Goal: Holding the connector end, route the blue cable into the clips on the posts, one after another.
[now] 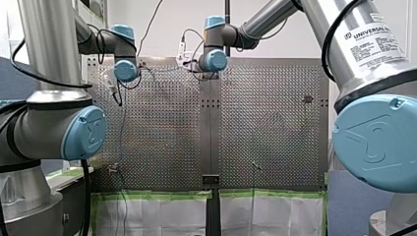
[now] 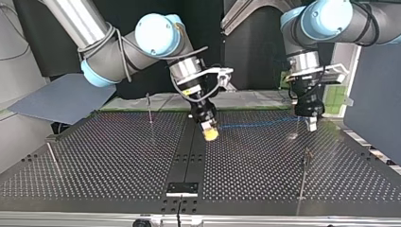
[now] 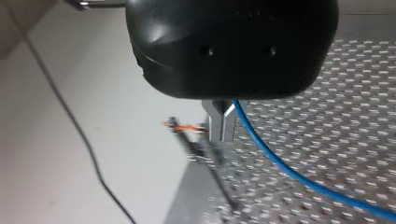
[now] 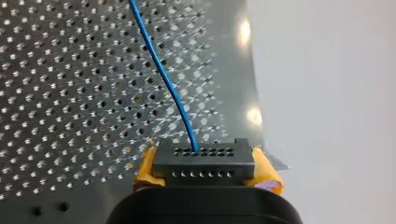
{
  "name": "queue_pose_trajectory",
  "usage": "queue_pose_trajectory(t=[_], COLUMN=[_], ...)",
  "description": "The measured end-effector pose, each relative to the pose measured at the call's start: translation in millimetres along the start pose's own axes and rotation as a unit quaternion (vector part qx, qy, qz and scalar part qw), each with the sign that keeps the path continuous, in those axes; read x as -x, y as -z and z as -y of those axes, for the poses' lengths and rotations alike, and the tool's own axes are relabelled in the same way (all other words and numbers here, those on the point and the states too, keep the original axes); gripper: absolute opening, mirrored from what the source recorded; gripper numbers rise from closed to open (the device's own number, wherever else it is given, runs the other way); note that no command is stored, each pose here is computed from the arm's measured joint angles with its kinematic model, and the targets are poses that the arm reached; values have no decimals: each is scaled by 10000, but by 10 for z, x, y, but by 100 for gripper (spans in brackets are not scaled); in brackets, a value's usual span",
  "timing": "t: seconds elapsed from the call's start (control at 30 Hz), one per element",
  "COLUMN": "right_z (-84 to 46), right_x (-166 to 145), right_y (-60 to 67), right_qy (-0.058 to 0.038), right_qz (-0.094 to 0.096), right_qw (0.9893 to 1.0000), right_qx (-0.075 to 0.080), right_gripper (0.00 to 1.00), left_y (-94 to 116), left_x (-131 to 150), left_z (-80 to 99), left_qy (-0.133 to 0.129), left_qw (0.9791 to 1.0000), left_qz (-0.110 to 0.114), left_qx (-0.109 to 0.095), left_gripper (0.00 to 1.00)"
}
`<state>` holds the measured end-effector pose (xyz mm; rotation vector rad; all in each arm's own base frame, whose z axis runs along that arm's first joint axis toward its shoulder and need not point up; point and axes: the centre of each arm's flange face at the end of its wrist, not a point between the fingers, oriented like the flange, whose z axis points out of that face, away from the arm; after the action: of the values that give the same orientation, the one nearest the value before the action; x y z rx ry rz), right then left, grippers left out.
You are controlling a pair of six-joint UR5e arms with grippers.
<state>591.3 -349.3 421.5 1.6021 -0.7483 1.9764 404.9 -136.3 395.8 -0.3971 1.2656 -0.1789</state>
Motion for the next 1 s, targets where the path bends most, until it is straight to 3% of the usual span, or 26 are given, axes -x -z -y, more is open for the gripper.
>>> queue_pose_trajectory(t=[0.33,1.0], right_z=[46,45], right_x=[-37,-139], right_y=[-11,-64], right_qy=[-6,-8], right_qz=[-10,-131], right_qw=[10000,9999], right_qx=[-48,-50], right_gripper=[0,0], left_y=[-156,-439], left_x=[165,231], left_z=[-1,-221], left_qy=[156,104], left_qw=[9998,9996], left_qz=[144,232], left_qx=[-21,87], left_gripper=[0,0])
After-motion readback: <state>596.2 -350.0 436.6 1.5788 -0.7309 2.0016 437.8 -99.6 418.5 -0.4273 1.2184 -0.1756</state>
